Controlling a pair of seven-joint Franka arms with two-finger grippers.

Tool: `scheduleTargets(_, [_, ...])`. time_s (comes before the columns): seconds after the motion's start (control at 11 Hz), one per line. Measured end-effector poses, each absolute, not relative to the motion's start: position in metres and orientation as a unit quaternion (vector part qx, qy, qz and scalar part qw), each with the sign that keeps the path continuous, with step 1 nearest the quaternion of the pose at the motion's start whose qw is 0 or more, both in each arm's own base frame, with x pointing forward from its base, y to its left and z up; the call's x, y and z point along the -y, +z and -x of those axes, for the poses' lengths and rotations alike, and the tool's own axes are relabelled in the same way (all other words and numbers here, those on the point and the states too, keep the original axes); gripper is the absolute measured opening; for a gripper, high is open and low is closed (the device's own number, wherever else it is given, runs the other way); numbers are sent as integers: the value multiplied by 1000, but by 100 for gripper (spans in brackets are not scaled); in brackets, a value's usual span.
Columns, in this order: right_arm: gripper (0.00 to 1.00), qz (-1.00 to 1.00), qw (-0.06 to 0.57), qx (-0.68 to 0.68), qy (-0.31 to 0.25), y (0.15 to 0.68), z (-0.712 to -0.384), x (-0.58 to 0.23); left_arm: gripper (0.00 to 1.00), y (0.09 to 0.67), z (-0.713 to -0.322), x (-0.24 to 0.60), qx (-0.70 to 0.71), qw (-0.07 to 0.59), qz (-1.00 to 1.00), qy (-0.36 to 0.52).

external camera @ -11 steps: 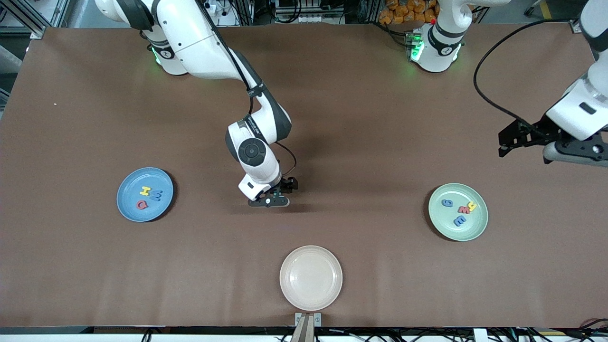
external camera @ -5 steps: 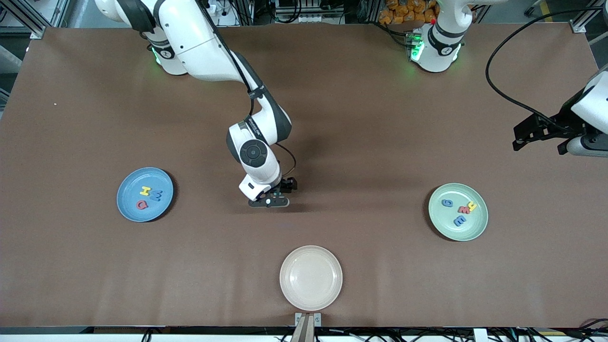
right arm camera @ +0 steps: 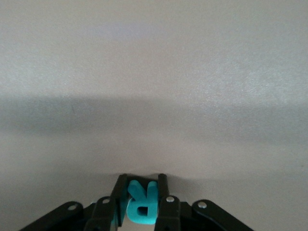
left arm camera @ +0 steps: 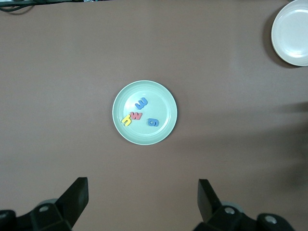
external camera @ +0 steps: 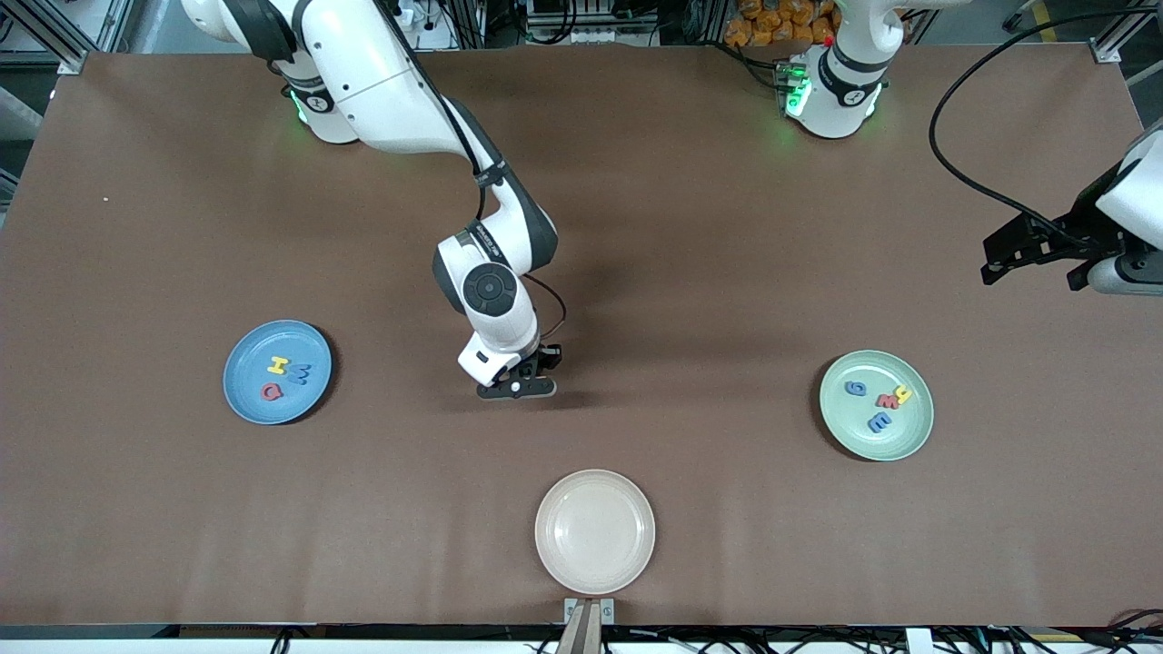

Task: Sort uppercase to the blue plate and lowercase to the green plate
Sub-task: 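Grasp the teal R with the right gripper while the left gripper withdraws, then carry the teal R onto the blue plate and open the right gripper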

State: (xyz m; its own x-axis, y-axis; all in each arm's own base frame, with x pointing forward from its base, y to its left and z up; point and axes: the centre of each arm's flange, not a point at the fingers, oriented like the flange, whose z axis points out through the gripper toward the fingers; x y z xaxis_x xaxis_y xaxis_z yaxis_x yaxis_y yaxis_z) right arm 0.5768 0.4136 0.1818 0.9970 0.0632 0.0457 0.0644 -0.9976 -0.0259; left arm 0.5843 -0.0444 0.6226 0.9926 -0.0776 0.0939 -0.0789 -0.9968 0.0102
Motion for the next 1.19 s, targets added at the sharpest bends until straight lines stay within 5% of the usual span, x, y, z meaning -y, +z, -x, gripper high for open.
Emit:
scheduleTargets(0.55, [29, 999, -8, 36, -14, 197, -605, -381, 100, 622, -584, 29, 26, 6, -999, 43])
scheduleTargets(1.19, [29, 992, -22, 110, 56, 244, -695, -179, 100, 621, -581, 36, 33, 7, -999, 32])
